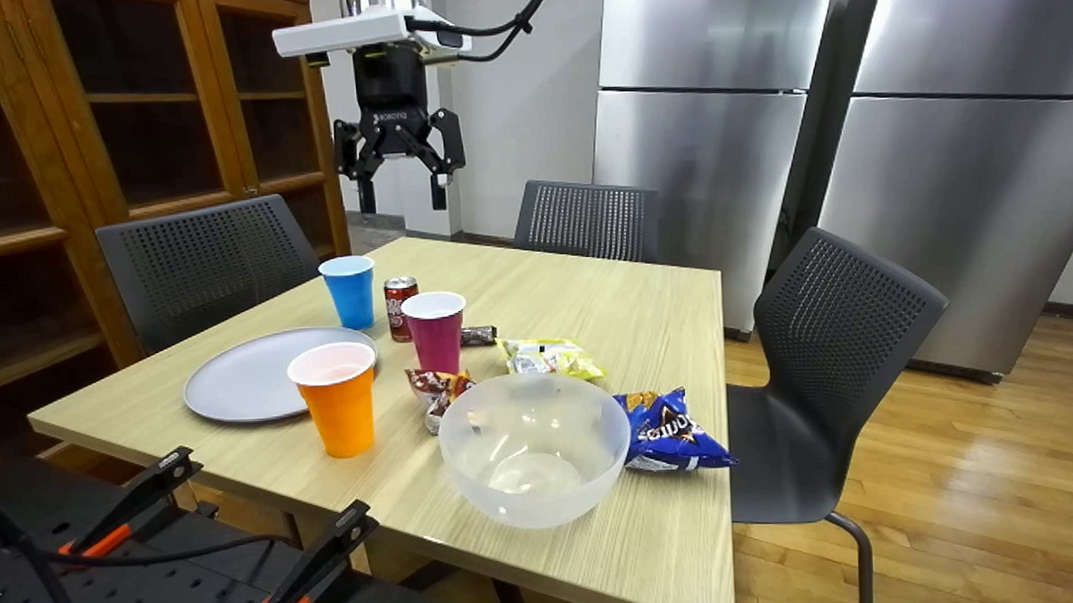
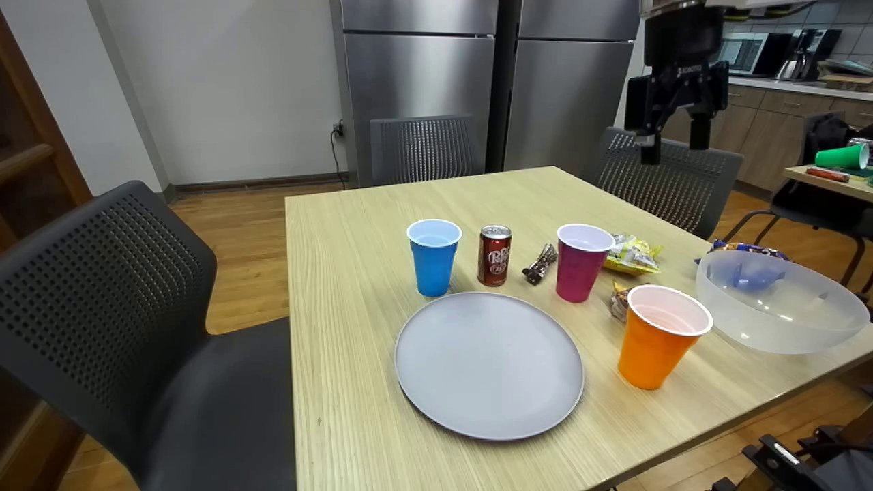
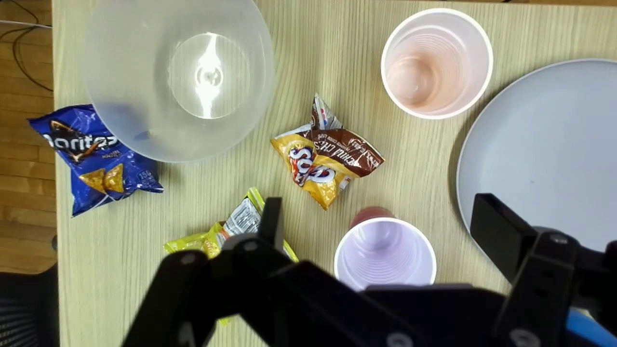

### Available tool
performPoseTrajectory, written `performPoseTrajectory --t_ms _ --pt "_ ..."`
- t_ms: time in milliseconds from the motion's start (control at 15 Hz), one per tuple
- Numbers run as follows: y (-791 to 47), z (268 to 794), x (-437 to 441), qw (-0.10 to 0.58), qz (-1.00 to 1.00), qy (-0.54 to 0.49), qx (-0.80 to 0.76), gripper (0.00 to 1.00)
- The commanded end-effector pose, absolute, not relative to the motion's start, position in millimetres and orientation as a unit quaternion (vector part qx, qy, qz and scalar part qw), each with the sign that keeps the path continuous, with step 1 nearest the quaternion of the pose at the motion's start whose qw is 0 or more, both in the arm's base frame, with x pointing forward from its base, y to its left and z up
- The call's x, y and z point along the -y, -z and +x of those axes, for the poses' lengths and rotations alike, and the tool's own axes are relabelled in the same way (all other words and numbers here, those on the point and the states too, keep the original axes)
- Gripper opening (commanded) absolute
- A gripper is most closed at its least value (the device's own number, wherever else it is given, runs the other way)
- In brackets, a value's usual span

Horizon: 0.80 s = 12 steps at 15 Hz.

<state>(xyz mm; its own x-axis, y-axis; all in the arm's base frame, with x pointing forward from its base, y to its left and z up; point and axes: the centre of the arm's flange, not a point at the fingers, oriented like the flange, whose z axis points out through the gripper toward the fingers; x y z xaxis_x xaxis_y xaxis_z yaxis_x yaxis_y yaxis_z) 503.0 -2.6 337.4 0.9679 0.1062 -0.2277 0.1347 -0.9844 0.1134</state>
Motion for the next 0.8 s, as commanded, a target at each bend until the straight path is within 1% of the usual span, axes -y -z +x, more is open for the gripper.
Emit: performPoseTrajectory --t_ms 0,733 --pt "-321.7 515.2 -9.5 0.073 0.991 0.1 -0.039 1.0" --pt "-276.7 538.7 -6.4 0.08 0.99 0.113 0.017 1.0"
